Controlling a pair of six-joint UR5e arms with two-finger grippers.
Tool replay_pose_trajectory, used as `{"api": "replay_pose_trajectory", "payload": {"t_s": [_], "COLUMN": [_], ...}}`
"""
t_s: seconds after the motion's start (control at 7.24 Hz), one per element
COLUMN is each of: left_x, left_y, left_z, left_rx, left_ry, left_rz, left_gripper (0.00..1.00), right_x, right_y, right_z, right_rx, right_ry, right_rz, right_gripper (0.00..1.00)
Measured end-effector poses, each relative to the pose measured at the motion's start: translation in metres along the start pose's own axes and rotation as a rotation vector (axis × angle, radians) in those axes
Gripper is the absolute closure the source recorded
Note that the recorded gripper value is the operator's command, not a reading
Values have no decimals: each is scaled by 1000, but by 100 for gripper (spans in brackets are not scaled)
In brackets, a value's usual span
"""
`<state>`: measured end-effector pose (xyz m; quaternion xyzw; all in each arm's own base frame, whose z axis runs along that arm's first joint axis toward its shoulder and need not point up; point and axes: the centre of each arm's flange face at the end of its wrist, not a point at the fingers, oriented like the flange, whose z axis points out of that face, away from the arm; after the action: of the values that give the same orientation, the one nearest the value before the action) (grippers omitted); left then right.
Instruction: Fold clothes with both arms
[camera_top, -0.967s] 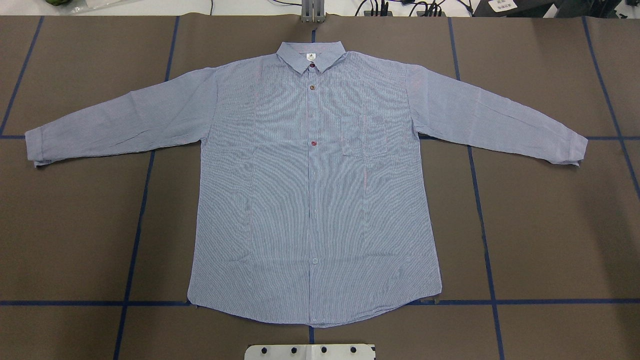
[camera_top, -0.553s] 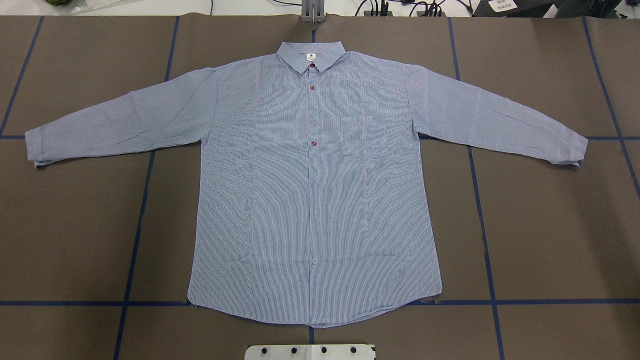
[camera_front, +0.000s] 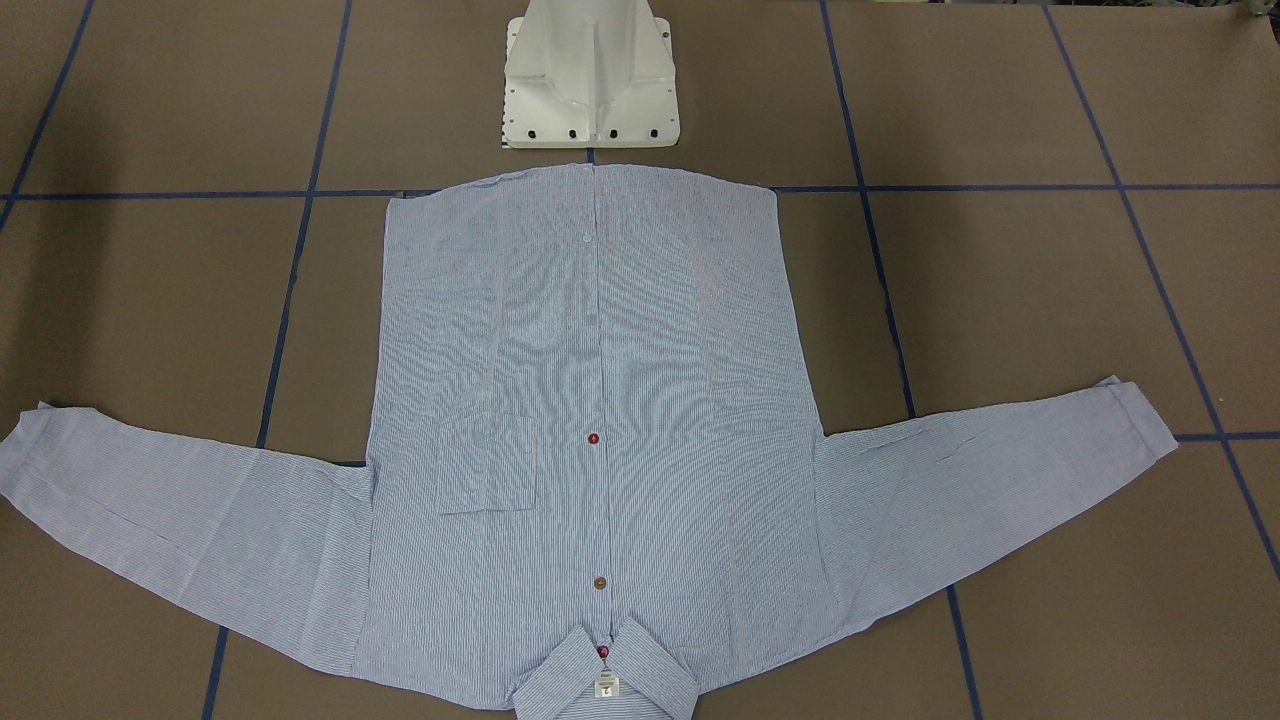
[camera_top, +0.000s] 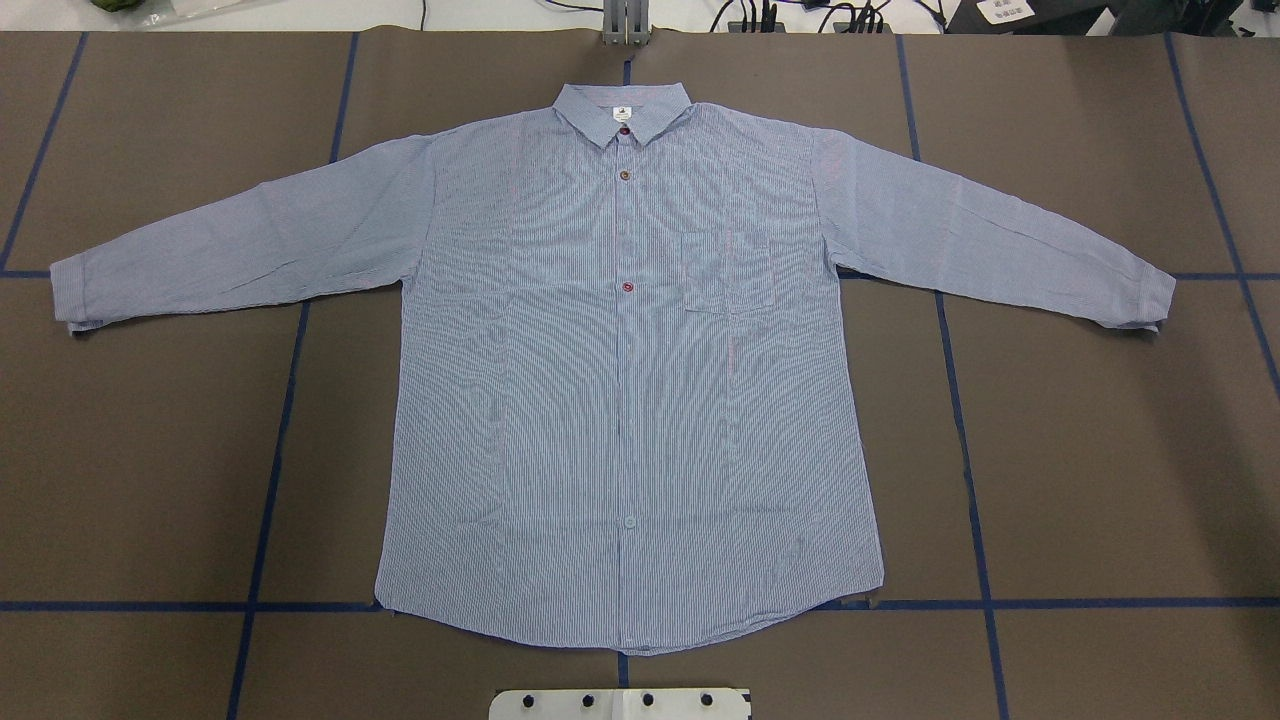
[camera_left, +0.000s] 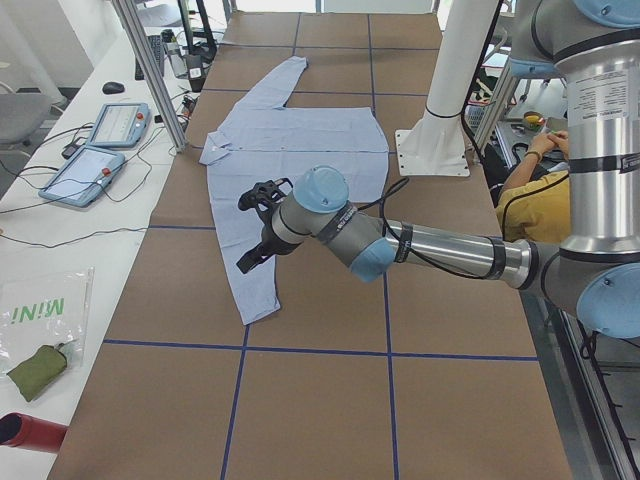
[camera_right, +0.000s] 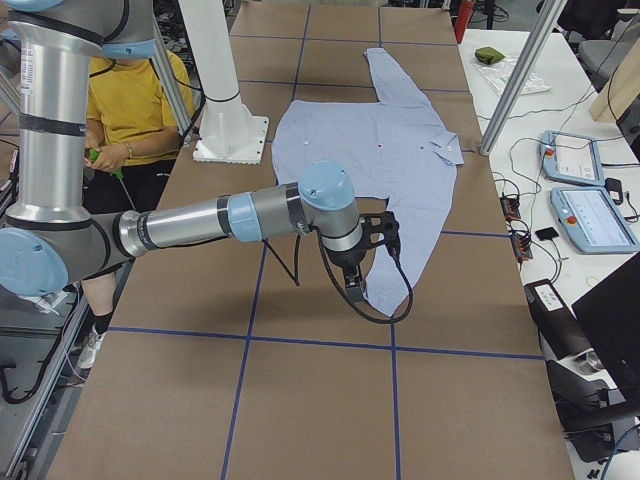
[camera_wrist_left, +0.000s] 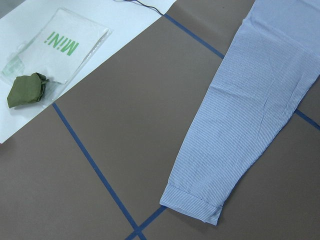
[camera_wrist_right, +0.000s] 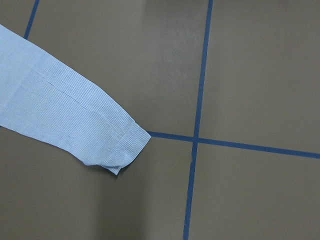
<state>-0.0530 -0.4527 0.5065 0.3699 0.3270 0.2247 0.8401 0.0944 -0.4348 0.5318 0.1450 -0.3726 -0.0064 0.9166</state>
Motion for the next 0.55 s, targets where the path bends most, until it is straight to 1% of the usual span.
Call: {"api": "replay_pose_trajectory", "payload": {"t_s": [0.14,0.28,0.55], "left_x": [-1,-1,-2], "left_y": [0,1,1], "left_z": [1,2,2], "left_rx": [1,1,0], "left_ry": [1,1,2], "left_rz": [-1,-2,-4], "left_gripper": [0,0,0], "right_x": [1,4,7], "right_y": [-5,-9,-8], "right_z": [10,30,86], "right_rx": [29,58,129], "right_ry": [-4,-13,-42], "right_rz": [9,32,104], "right_gripper": [0,0,0]}}
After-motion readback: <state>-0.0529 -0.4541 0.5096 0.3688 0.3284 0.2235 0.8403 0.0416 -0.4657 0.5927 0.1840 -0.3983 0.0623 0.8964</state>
